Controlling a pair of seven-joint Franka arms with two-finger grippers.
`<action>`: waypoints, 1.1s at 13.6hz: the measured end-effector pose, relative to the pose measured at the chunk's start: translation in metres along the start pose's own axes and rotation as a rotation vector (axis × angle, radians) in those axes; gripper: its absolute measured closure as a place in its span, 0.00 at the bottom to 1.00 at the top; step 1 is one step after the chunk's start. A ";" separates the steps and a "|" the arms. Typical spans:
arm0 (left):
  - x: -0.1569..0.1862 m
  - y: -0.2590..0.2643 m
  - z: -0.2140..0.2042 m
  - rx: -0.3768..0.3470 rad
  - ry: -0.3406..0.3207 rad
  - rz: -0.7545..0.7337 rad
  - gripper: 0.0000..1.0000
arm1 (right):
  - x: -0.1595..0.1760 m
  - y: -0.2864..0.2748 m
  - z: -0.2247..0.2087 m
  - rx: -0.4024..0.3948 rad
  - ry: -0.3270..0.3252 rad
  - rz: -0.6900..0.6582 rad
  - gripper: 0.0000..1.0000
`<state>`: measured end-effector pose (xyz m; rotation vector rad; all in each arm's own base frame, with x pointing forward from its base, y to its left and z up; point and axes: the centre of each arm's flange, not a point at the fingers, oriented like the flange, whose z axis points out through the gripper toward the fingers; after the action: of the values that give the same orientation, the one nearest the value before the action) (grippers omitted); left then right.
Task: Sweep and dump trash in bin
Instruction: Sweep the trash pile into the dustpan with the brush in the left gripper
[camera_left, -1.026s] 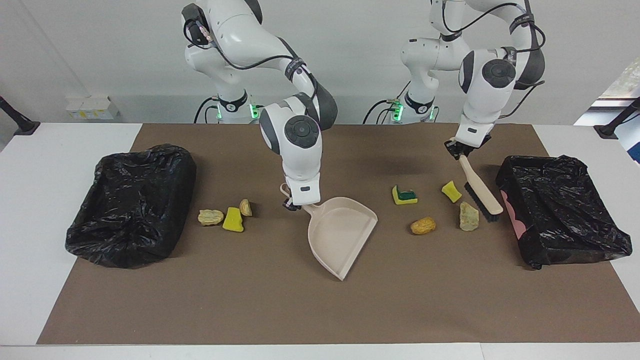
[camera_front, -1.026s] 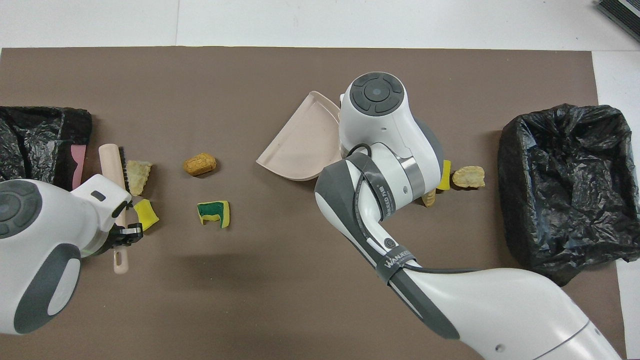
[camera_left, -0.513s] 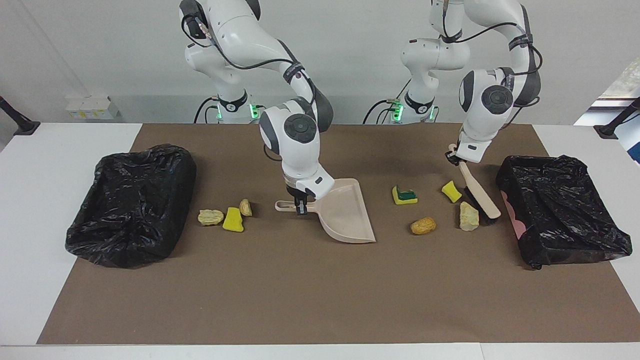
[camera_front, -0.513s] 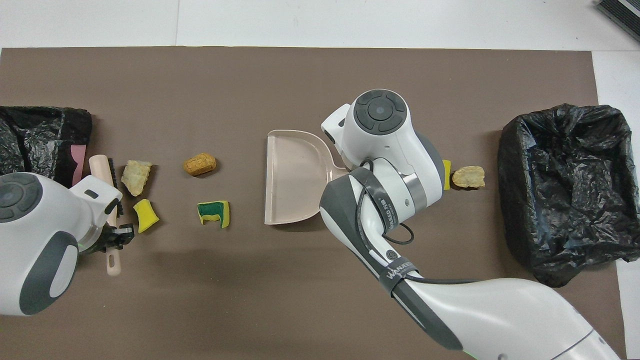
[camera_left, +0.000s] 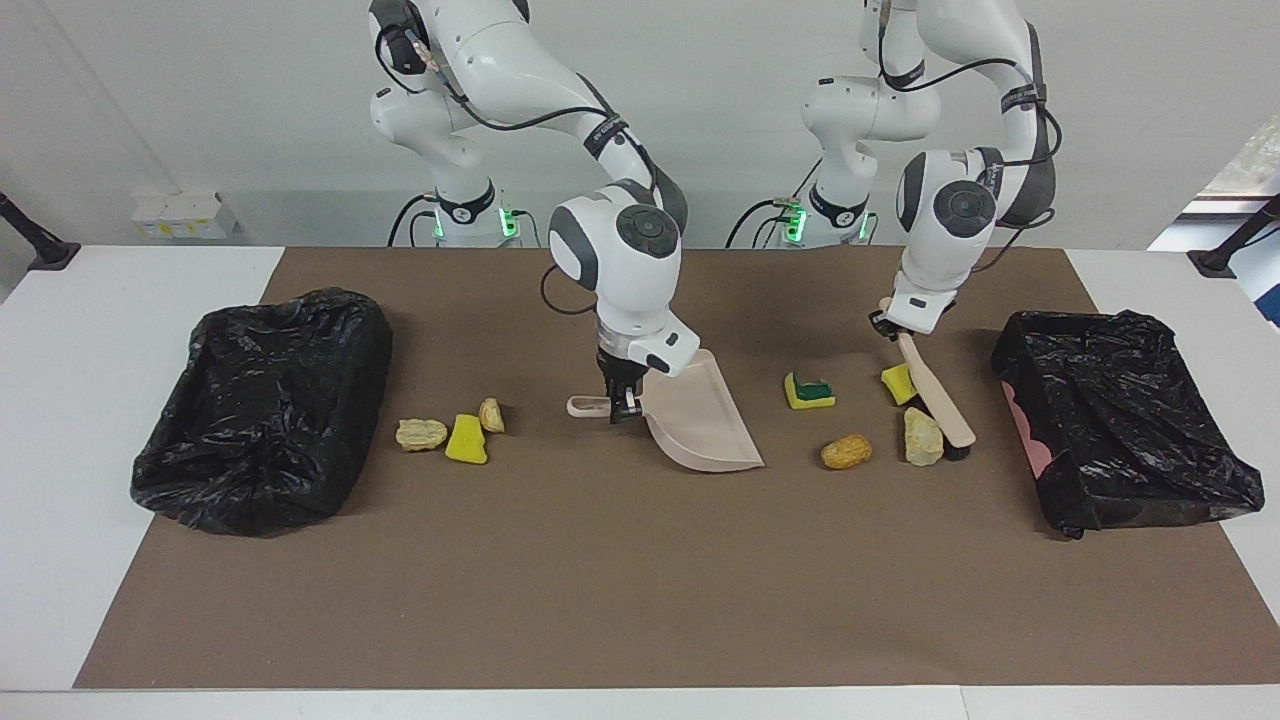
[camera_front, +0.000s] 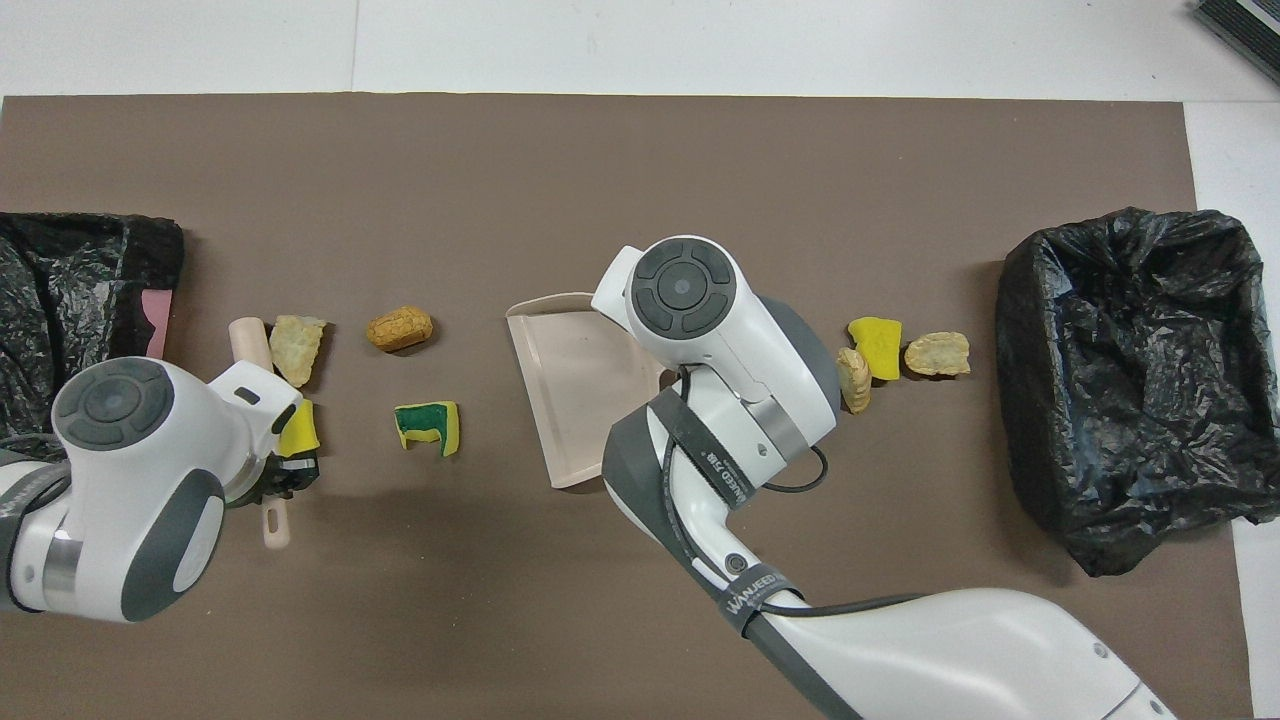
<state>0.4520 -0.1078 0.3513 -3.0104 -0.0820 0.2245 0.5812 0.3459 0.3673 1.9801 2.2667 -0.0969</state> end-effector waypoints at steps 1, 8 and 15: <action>-0.003 0.010 -0.001 -0.015 0.001 0.032 0.74 | 0.003 -0.002 0.001 0.002 -0.001 0.033 0.68; -0.034 0.107 0.002 -0.112 0.012 0.196 0.74 | 0.012 -0.009 0.006 0.012 -0.007 0.142 0.68; -0.043 0.178 -0.033 -0.221 0.039 0.325 0.74 | 0.016 -0.008 0.008 -0.001 0.003 0.149 0.68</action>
<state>0.4229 -0.2911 0.3676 -3.2315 0.4156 0.1968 0.5713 0.3590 0.3568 2.1414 2.1110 -0.0778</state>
